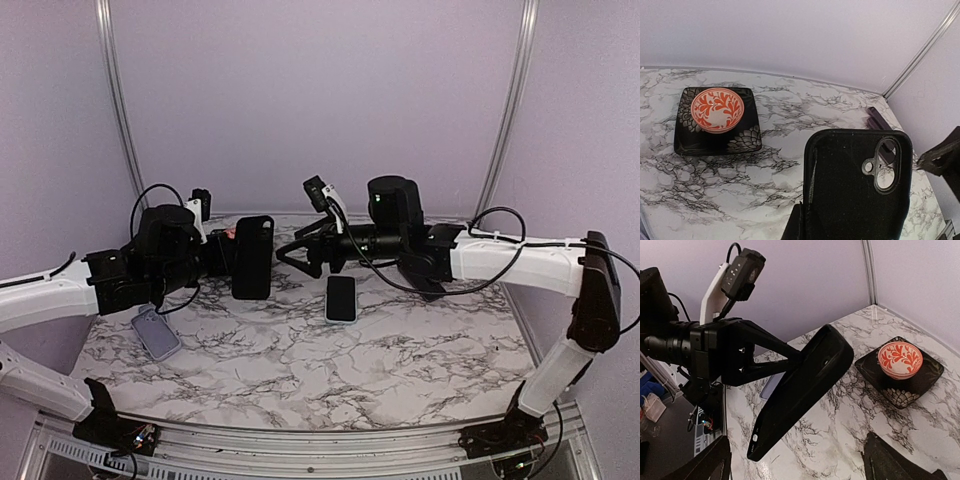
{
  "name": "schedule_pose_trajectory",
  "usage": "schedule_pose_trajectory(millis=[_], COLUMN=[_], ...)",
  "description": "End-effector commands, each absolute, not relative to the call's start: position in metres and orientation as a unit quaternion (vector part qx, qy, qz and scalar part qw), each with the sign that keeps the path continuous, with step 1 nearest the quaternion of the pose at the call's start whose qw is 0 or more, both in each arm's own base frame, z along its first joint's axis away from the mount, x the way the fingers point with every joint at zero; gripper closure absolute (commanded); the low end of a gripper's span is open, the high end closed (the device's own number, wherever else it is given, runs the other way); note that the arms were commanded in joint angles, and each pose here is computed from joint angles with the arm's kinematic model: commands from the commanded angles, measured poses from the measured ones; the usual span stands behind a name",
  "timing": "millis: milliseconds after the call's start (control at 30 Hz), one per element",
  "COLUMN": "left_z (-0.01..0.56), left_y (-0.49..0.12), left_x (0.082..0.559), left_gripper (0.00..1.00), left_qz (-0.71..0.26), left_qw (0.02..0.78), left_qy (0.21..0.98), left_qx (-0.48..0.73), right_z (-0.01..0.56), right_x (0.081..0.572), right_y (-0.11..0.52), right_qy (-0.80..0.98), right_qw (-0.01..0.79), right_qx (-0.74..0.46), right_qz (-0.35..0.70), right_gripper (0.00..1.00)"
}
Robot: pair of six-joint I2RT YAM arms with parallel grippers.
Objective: Put the phone into the phone case
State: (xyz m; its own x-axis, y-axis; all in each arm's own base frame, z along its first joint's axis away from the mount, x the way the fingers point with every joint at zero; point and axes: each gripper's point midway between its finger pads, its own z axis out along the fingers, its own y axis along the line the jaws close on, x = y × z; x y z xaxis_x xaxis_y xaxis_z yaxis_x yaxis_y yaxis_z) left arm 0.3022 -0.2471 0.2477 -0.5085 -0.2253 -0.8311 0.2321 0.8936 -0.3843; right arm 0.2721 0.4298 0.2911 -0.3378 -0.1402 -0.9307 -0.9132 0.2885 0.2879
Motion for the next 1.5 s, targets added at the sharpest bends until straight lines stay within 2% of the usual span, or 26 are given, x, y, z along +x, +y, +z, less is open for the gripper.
schedule_pose_trajectory(millis=[0,300,367,533,600,667,767,800,867,1000,1167,1300,1467], left_z=[0.283,0.265,0.264,0.256,0.255,0.253,0.247,0.245,0.242,0.236,0.228,0.214,0.204], left_y=[-0.258,-0.262,-0.261,-0.256,-0.253,-0.253,-0.256,-0.254,-0.242,-0.220,-0.219,-0.218,-0.221], left_x=[0.306,0.296,0.295,0.294,0.291,0.289,0.284,0.283,0.284,0.286,0.290,0.292,0.292], left_gripper=[1.00,1.00,1.00,1.00,1.00,0.98,0.56,0.47,0.39,0.38,0.38,0.38,0.38], left_qz=[-0.263,-0.246,-0.244,-0.227,-0.223,-0.219,-0.223,-0.222,-0.209,-0.165,-0.132,-0.119,-0.118], left_qw=[0.569,0.578,0.579,0.583,0.584,0.585,0.577,0.576,0.581,0.591,0.575,0.563,0.550], left_qy=[0.780,0.778,0.778,0.780,0.780,0.780,0.784,0.785,0.787,0.790,0.807,0.818,0.826], left_qx=[-0.002,0.012,0.013,0.014,0.018,0.032,0.050,0.048,0.028,0.000,0.004,-0.010,-0.005], right_z=[0.292,0.279,0.275,0.273,0.273,0.269,0.263,0.261,0.250,0.198,0.132,0.096,0.061], right_x=[0.276,0.258,0.260,0.267,0.272,0.277,0.285,0.288,0.287,0.270,0.215,0.190,0.181], right_y=[0.450,0.472,0.475,0.478,0.476,0.474,0.459,0.451,0.430,0.385,0.345,0.323,0.315], right_qy=[0.679,0.662,0.666,0.675,0.686,0.698,0.718,0.724,0.748,0.820,0.867,0.882,0.891], right_qw=[0.410,0.376,0.371,0.373,0.374,0.369,0.350,0.343,0.308,0.204,0.079,0.037,0.004], right_qx=[-0.361,-0.383,-0.379,-0.367,-0.365,-0.366,-0.360,-0.357,-0.349,-0.300,-0.202,-0.121,-0.083], right_qz=[0.490,0.524,0.525,0.521,0.507,0.493,0.482,0.480,0.474,0.443,0.448,0.455,0.446], right_gripper=[0.13,0.36,0.50,0.92,1.00,1.00,1.00,1.00,1.00,1.00,1.00,1.00,1.00])
